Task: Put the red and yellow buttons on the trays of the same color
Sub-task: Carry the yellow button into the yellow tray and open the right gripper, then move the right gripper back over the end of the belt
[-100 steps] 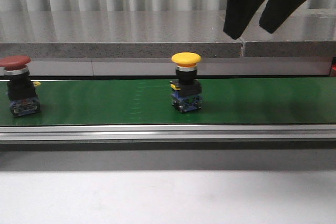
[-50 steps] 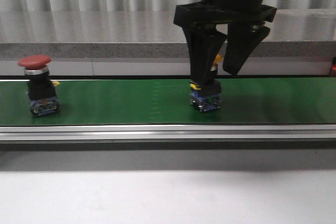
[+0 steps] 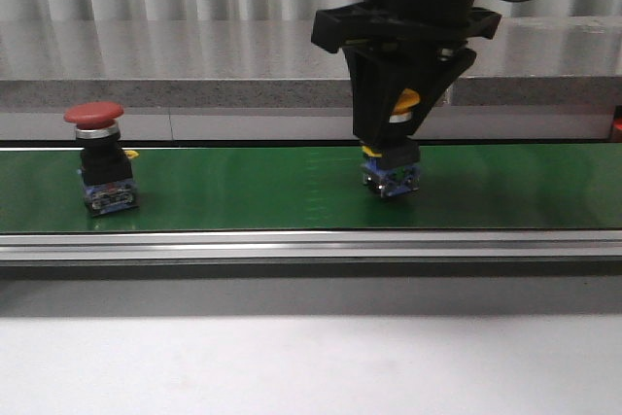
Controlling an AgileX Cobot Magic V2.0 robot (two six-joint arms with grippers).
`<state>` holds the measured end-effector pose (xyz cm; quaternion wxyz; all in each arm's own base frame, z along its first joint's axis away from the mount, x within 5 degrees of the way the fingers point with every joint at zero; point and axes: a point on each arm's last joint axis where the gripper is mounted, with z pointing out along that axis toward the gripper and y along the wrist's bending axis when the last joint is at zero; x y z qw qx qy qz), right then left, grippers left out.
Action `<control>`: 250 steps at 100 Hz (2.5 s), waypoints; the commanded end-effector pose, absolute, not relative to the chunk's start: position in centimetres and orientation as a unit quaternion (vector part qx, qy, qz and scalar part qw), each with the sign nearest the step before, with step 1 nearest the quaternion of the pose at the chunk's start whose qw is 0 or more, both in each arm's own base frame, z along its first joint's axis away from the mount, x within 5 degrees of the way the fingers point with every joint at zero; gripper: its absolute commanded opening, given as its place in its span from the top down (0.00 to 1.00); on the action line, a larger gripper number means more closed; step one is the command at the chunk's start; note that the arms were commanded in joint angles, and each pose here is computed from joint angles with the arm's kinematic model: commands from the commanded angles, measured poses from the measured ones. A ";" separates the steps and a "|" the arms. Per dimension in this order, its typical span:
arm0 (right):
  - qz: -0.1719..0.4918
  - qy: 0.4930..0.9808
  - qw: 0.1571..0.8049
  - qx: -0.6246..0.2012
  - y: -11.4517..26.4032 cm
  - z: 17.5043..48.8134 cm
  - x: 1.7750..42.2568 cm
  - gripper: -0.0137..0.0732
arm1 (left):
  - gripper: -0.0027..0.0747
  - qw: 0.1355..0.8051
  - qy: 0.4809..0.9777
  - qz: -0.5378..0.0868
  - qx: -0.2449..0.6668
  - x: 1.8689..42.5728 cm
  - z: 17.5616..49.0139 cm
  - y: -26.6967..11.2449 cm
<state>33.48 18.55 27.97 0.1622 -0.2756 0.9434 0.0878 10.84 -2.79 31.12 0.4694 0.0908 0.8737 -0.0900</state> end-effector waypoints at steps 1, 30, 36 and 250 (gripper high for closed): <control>0.100 0.933 0.240 -0.249 17.0 32.7 32.9 0.67 | 0.99 0.511 0.850 -0.098 0.086 11.1 32.5 -2.9; 0.068 0.953 0.271 -0.118 7.5 36.1 33.5 0.67 | 0.99 0.511 0.850 -0.098 0.086 11.1 32.5 -2.9; 0.059 0.956 0.276 -0.084 5.1 36.3 33.7 0.67 | 0.99 0.511 0.850 -0.098 0.086 11.1 32.5 -2.9; -0.027 0.897 0.216 0.386 -22.7 25.3 29.5 0.23 | 0.99 0.511 0.850 -0.098 0.086 11.1 32.5 -2.9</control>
